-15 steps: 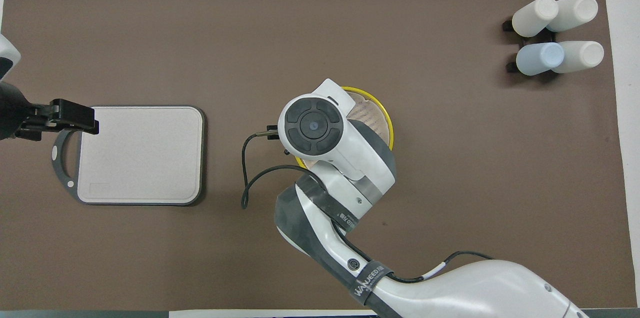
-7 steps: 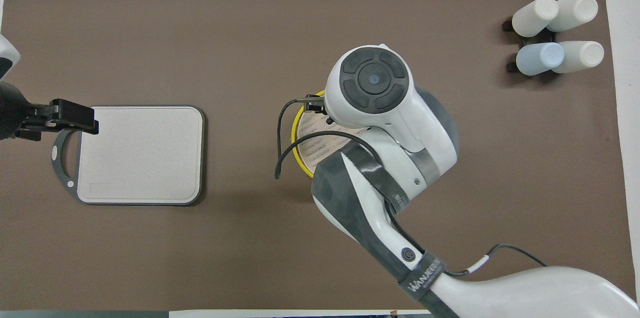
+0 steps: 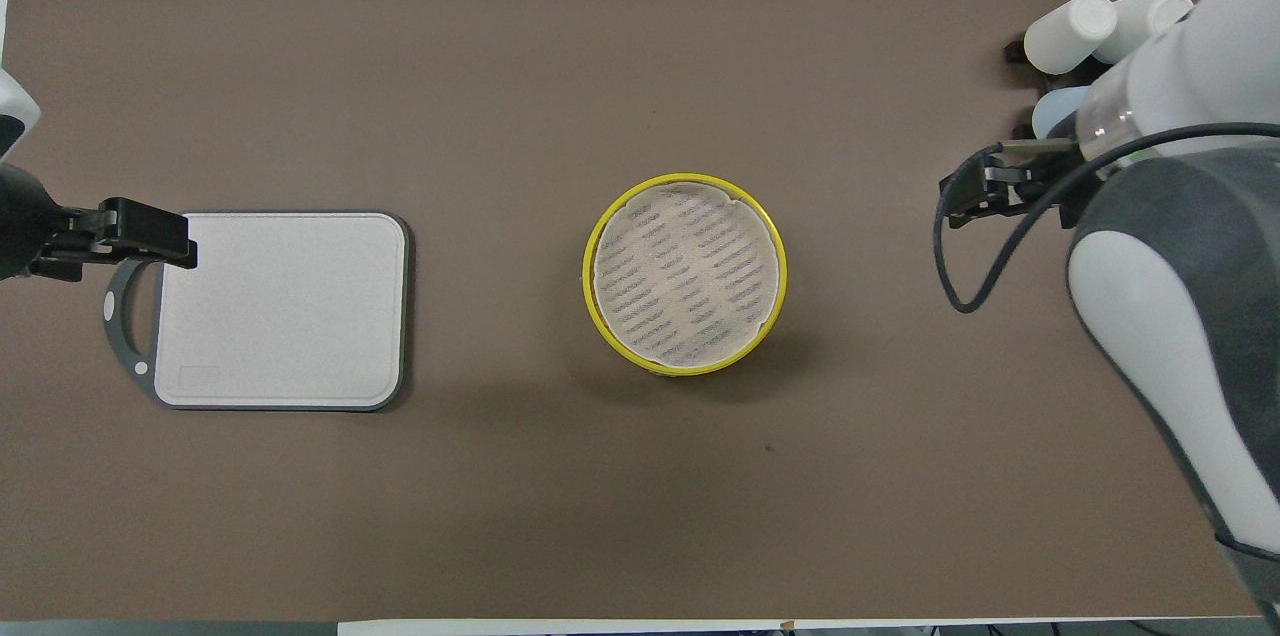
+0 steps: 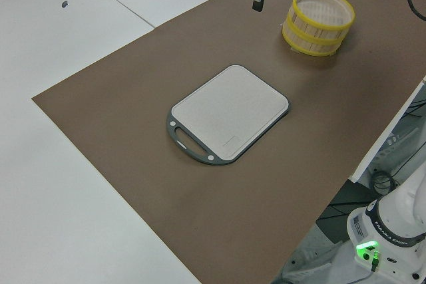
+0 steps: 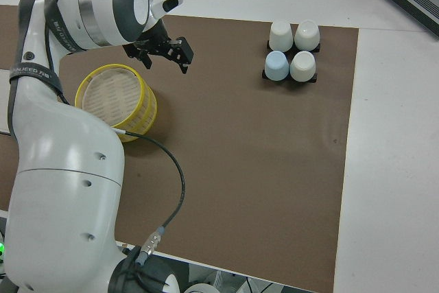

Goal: Place bun in steamer

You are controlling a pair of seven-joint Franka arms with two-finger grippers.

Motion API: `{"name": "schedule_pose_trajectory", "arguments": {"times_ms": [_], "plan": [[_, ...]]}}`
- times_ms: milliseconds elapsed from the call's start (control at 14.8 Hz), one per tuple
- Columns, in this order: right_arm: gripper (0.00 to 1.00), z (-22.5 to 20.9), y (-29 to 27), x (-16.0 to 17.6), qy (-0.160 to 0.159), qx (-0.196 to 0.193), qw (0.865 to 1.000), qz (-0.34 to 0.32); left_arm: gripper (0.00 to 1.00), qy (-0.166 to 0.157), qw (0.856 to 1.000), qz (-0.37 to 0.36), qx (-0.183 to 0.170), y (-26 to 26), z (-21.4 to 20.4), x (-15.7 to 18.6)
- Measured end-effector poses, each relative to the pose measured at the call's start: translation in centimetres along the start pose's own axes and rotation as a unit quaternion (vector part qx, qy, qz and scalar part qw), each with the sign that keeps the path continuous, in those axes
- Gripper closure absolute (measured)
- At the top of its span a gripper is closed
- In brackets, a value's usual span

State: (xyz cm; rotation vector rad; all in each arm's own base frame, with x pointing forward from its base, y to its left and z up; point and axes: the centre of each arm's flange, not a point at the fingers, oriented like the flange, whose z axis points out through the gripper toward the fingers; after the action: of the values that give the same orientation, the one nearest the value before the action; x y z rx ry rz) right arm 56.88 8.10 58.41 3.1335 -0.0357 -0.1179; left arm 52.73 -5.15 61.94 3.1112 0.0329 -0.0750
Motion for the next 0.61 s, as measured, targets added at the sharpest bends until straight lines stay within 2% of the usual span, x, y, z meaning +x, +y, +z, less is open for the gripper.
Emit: {"name": "schedule_pose_trajectory", "arguments": {"times_ms": [271, 609], "plan": [[0.00, -0.3, 2.5, -1.5, -0.012, -0.005, 1.000, -0.013, 0.00, 0.000, 1.000, 0.000, 0.000, 0.0, 0.0, 0.0], [0.00, 0.1, 3.1, -1.0, 0.007, -0.003, 1.000, -0.023, 0.00, 0.000, 1.000, 0.000, 0.000, 0.0, 0.0, 0.0]]}}
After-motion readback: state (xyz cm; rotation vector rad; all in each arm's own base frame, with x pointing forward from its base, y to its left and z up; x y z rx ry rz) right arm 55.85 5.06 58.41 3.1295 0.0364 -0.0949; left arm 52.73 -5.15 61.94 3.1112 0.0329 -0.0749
